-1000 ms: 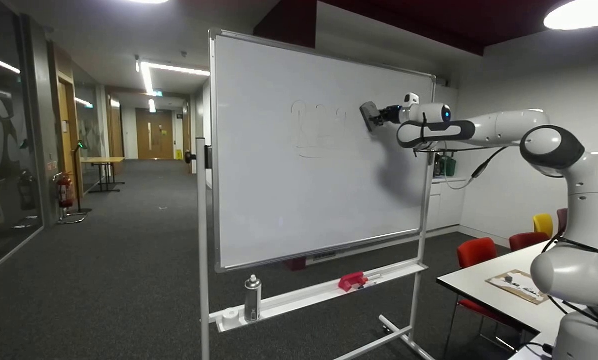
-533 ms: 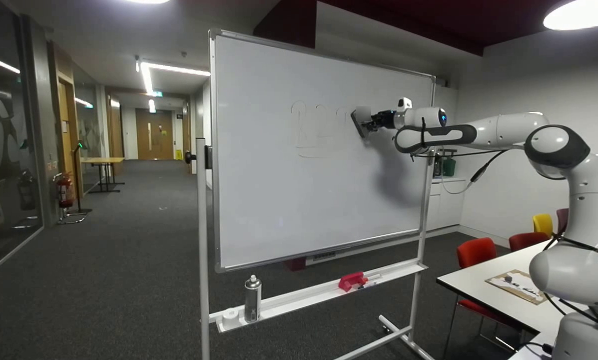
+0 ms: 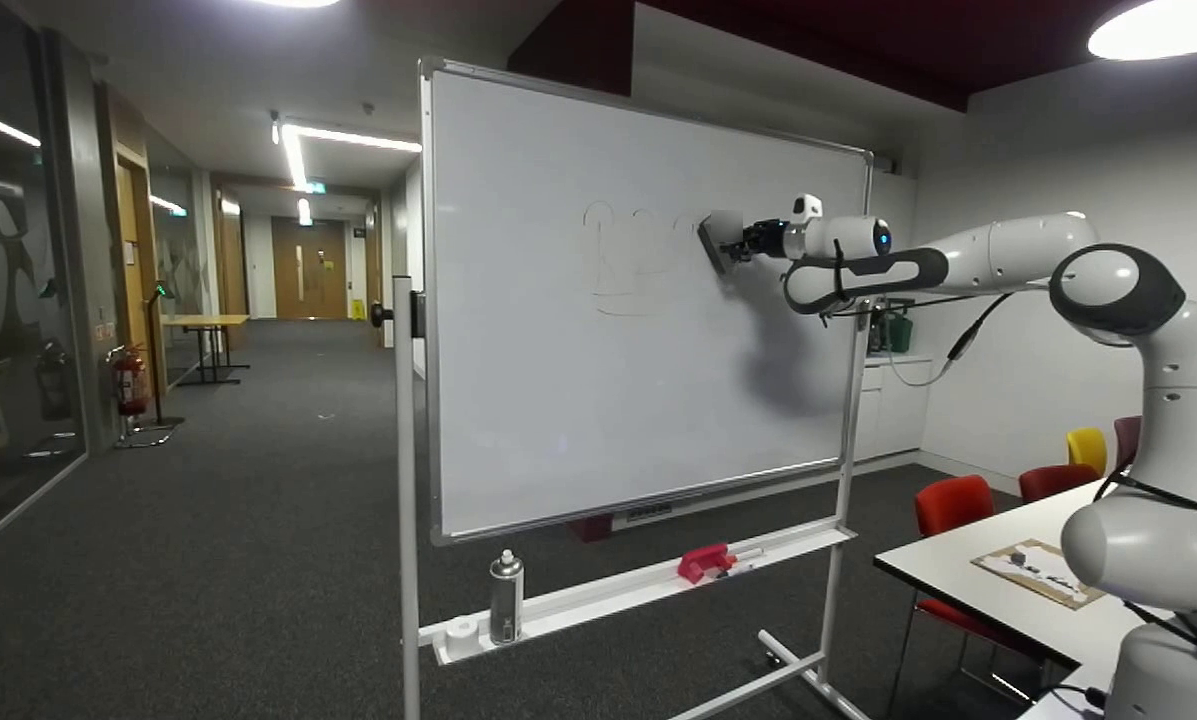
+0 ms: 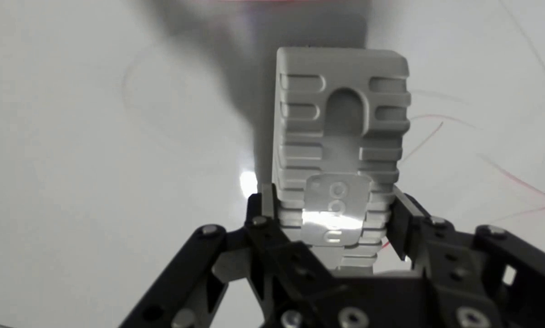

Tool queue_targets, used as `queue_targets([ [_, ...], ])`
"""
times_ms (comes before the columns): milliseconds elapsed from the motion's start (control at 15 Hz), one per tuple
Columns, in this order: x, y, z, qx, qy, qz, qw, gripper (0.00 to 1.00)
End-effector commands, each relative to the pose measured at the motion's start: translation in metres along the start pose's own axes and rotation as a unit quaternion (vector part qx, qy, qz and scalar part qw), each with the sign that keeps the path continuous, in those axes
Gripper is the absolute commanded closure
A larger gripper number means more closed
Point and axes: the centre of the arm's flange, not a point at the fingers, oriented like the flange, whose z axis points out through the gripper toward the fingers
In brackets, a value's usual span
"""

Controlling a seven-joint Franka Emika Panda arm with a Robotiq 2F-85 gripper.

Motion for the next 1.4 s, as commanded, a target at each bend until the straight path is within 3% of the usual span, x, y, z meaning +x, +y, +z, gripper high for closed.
queue_targets([
  [0,0.032,-0.028,-0.008,-0.016,0.013,-0.016,0.9996,0.66],
  [467,0.07,-0.076,-0.016,0.018,0.041,-0.041,0.9982,0.66],
  [667,0.079,-0.065,-0.013,0.008,0.053,-0.067,0.9963,0.66],
  [1000,0.07,-0.028,-0.004,-0.018,0.036,-0.072,0.9966,0.66],
  [1333,0.05,-0.013,0.007,-0.016,-0.008,-0.065,0.9977,0.66],
])
